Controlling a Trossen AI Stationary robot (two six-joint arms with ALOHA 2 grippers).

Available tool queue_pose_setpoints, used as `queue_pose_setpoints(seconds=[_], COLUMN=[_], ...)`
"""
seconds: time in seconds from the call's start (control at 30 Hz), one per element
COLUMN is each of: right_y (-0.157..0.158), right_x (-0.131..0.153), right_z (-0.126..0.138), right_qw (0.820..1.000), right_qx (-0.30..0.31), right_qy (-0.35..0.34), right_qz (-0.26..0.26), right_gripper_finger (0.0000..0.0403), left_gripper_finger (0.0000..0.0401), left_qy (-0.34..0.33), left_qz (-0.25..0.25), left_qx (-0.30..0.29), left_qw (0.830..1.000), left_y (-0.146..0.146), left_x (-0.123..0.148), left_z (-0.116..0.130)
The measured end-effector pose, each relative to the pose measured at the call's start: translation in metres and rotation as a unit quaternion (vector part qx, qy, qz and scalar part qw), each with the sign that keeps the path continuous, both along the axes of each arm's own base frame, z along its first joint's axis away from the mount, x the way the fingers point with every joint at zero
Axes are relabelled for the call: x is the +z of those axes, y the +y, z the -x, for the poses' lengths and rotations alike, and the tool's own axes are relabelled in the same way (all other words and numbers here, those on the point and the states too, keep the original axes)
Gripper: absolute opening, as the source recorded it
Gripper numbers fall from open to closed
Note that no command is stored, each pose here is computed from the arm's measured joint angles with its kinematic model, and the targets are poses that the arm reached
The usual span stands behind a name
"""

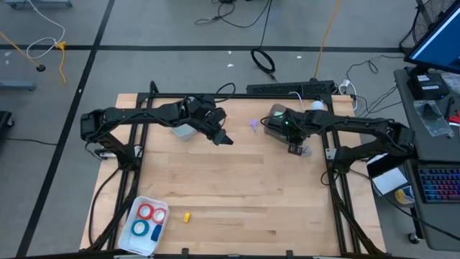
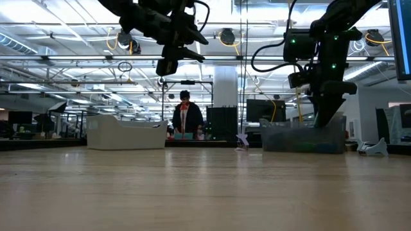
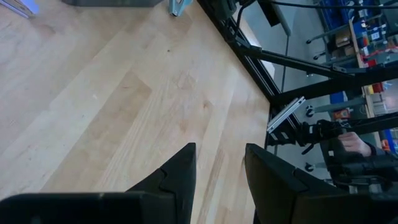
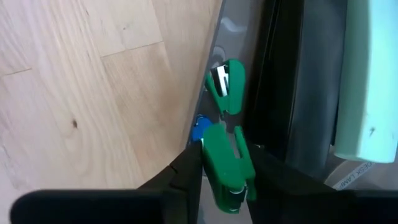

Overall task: Pick and place Stapler, Stapler remover, tape
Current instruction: Put the small green stapler into the black bin, then put the small yellow stapler into the black bin

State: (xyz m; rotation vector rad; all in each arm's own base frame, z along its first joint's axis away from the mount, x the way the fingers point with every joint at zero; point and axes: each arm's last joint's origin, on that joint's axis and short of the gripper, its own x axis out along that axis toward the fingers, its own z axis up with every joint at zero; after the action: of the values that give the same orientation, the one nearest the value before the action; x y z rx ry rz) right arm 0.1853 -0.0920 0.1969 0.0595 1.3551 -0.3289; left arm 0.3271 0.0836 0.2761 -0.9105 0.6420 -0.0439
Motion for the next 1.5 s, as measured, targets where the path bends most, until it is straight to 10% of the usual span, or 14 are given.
queue_pose_setpoints(seconds=[0.93,1.5], right_y=[0.005,0.022], right_x=[0.034,0.099], right_z=[0.013,0.04], right_qw=[0.995,0.92], right_qx=[-0.033,-0.085], right_qy=[-0.08,-0.378], right_qz=[0.056,0.059], right_gripper_finger=[0.0123,0.0118], left_gripper_finger=[0.0136,0.0136], left_qy=[0.03,0.212], left_qz=[0.003,-0.087], left_qx=[-0.009,-0.287], left_qw=[0.999,0.93], left_y=[-0.004,-0.107], left_x=[-0.005,-0.034], left_z=[0.003,0.036])
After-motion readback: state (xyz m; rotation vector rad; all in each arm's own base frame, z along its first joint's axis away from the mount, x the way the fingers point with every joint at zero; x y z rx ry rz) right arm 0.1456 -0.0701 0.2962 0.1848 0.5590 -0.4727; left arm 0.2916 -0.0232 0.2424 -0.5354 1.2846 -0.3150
